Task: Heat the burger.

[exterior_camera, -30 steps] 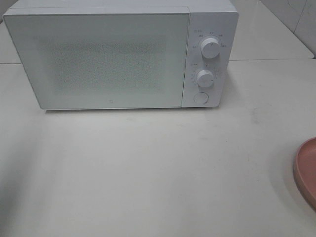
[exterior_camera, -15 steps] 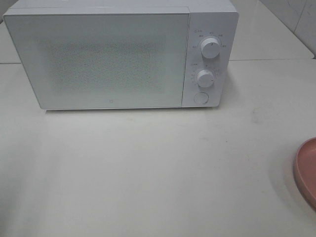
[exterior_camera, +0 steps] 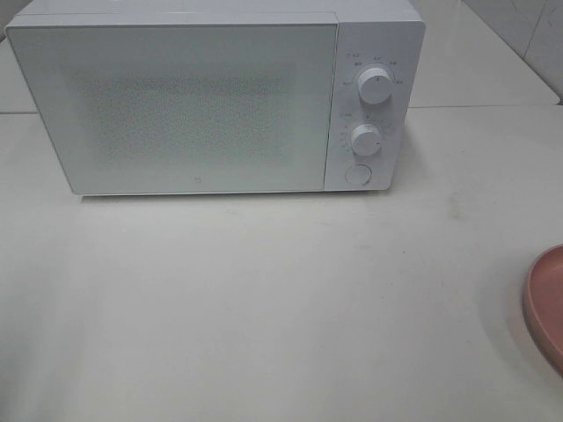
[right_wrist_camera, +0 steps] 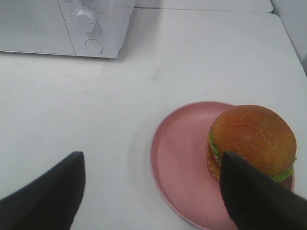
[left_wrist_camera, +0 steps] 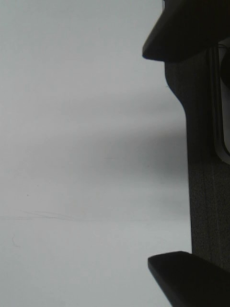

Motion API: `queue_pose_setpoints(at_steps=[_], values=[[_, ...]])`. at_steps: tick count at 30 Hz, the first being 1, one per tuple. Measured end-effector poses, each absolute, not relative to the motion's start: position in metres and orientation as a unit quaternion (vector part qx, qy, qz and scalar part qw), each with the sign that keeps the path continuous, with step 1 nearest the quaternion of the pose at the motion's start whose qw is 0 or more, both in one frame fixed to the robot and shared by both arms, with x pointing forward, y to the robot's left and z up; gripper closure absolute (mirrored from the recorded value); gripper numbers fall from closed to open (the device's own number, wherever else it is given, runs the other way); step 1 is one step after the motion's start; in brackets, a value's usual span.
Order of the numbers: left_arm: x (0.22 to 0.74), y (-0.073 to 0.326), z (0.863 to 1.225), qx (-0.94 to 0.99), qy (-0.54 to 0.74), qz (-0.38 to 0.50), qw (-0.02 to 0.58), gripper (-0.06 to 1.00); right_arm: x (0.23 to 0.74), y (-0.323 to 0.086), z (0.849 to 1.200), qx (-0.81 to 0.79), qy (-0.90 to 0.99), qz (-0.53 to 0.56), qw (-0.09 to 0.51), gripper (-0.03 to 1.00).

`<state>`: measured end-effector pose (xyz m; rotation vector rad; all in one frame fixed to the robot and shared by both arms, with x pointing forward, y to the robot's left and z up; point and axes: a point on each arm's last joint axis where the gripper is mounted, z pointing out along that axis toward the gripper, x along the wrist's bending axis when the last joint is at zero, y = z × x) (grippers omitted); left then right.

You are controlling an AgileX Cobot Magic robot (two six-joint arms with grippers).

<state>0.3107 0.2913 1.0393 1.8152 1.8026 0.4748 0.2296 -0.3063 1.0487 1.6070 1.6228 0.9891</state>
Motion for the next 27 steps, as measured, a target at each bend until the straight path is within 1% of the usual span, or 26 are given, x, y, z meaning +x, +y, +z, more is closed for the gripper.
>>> queue_pose_setpoints(at_steps=[8, 16, 27], values=[[0.302, 0.291, 1.043, 0.667, 0.659, 0.197, 0.285, -0.05, 0.230, -0.306, 1.049, 0.612, 0.618, 0.376, 0.321, 0.22], [0.274, 0.289, 1.052, 0.648, 0.630, 0.261, 0.341, -0.05, 0.230, -0.306, 1.049, 0.612, 0.618, 0.376, 0.321, 0.22], [0.248, 0.288, 1.056, 0.625, 0.597, 0.319, 0.388, -0.05, 0.230, -0.306, 1.049, 0.612, 0.618, 0.376, 0.321, 0.22]])
